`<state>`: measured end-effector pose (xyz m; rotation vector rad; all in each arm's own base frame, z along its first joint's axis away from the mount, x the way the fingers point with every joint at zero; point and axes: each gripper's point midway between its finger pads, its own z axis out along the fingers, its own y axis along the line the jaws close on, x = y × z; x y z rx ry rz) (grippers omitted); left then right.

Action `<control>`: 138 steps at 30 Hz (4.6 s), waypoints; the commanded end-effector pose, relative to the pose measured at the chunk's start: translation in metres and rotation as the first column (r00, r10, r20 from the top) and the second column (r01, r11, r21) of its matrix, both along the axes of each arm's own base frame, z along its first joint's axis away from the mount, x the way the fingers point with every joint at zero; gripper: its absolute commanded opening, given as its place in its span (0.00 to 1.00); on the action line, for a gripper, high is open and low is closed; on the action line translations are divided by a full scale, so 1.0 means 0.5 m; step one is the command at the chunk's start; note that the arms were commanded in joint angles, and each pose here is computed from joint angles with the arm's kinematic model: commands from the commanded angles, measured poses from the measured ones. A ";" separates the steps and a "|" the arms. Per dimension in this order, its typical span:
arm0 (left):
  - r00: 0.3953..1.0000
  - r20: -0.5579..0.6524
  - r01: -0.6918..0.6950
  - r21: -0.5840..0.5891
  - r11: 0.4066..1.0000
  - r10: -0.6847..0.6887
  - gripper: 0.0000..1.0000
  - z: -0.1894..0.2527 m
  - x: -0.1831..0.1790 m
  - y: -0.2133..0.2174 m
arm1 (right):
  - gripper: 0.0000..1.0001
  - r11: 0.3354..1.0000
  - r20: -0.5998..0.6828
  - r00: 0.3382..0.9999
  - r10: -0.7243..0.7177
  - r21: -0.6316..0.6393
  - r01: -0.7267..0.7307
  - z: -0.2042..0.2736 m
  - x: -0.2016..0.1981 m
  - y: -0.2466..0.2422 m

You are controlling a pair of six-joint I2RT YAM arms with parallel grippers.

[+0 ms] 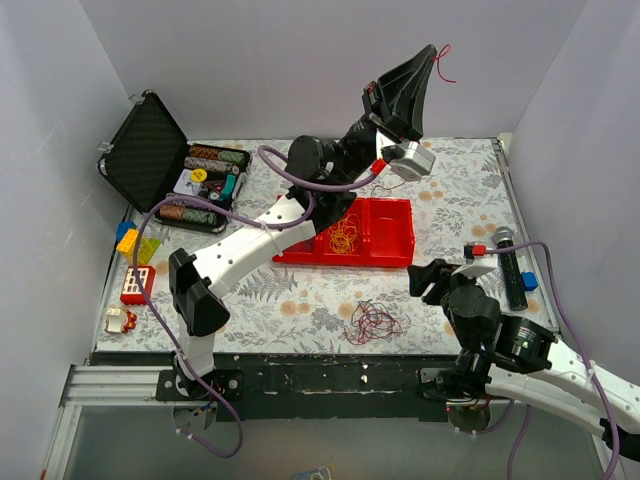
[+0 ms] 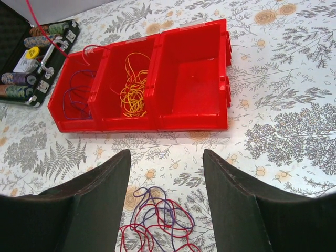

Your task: Untangle the cables

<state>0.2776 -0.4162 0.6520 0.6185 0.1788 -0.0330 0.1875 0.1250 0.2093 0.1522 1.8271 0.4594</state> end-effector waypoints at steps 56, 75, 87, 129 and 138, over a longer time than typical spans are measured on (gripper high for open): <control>0.984 0.154 -0.077 -0.093 0.993 0.091 0.00 0.053 0.058 0.044 | 0.64 0.999 -0.012 0.999 -0.035 0.032 0.035 -0.037 -0.012 -0.033; 0.993 0.020 -0.117 -0.040 0.992 0.118 0.00 -0.049 0.129 0.014 | 0.63 0.999 -0.005 0.999 -0.032 0.040 0.032 -0.031 -0.014 -0.037; 0.960 -0.266 -0.089 0.006 0.996 0.087 0.00 -0.206 0.175 0.005 | 0.62 0.998 -0.007 0.999 -0.036 0.049 0.036 -0.031 -0.017 -0.043; 0.683 -0.641 -0.206 0.290 0.935 0.350 0.00 -0.628 0.325 0.014 | 0.62 0.997 0.000 0.999 -0.048 0.060 0.048 -0.027 -0.023 -0.063; 0.674 -0.616 -0.232 0.348 0.908 0.408 0.00 -0.627 0.332 0.064 | 0.61 0.997 -0.003 0.999 -0.051 0.050 0.051 -0.026 -0.021 -0.060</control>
